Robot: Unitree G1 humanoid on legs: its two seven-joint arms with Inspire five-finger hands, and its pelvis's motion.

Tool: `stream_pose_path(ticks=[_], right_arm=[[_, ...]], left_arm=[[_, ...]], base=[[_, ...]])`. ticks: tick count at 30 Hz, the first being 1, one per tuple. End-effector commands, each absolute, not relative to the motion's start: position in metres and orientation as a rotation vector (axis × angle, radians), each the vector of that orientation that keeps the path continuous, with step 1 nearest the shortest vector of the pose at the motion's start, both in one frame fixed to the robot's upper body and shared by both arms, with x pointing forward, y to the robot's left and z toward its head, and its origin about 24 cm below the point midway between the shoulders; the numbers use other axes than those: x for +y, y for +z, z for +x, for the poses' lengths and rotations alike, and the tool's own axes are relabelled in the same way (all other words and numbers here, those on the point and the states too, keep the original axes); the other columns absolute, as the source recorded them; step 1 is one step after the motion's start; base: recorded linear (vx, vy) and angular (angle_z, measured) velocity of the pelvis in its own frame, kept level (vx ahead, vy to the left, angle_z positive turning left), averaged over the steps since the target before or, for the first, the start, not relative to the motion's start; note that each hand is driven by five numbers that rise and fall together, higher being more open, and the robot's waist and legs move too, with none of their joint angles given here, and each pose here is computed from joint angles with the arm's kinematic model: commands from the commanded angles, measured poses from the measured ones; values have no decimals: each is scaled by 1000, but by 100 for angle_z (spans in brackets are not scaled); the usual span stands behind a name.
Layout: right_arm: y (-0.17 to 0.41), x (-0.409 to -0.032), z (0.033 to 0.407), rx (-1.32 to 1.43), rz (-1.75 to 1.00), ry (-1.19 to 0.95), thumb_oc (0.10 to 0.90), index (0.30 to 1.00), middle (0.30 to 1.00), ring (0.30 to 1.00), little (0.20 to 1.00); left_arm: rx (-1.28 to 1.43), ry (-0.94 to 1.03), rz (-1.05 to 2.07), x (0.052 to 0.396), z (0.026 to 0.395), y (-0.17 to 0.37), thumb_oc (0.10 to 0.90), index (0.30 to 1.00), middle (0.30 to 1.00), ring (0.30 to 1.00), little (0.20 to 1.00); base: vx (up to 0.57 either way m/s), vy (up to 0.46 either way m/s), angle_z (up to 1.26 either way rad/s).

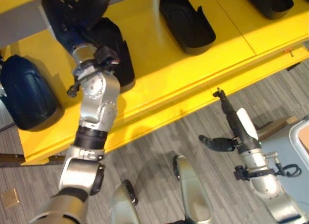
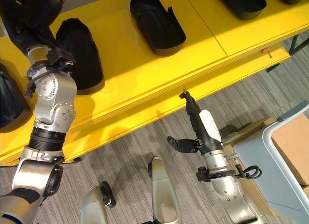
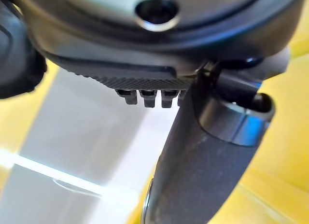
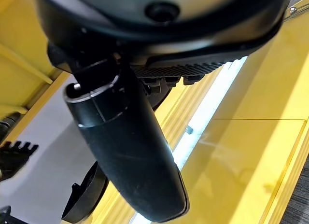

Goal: Move parts from the plastic box to the shelf.

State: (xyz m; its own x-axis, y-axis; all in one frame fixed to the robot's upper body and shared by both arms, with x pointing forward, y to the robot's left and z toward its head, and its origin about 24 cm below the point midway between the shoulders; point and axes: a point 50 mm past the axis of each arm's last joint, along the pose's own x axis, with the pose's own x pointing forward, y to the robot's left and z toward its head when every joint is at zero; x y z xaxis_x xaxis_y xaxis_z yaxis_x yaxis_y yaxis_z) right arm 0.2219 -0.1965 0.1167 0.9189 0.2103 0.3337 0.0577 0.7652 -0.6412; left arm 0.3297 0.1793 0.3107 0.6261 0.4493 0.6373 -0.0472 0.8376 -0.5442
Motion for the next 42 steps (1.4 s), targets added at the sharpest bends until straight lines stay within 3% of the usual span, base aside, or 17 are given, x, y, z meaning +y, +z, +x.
stream_pose_path(ticks=[1,7,16,24,32,42], right_arm=[[149,-192,216,-601,-676,52,900,1000,1000,1000,1000],[149,-194,216,-596,-680,51,900,1000,1000,1000,1000],[149,-198,216,-579,-681,31,900,1000,1000,1000,1000],[149,-202,215,-574,-683,12,900,1000,1000,1000,1000],[152,-201,213,-582,-706,17,900,1000,1000,1000,1000],[153,-201,213,-595,-737,2,900,1000,1000,1000,1000]], left_arm=[[-1095,174,-461,179,301,341,900,1000,1000,1000,1000],[-1070,143,-374,185,293,320,900,1000,1000,1000,1000],[-787,152,-293,217,296,240,900,1000,1000,1000,1000],[-598,75,-322,215,278,183,900,1000,1000,1000,1000],[-523,31,-389,206,264,163,900,1000,1000,1000,1000],[-488,175,-388,213,265,149,900,1000,1000,1000,1000]], base=[[0,0,0],[0,0,0],[0,0,0],[-3,4,-1],[0,0,0],[0,0,0]])
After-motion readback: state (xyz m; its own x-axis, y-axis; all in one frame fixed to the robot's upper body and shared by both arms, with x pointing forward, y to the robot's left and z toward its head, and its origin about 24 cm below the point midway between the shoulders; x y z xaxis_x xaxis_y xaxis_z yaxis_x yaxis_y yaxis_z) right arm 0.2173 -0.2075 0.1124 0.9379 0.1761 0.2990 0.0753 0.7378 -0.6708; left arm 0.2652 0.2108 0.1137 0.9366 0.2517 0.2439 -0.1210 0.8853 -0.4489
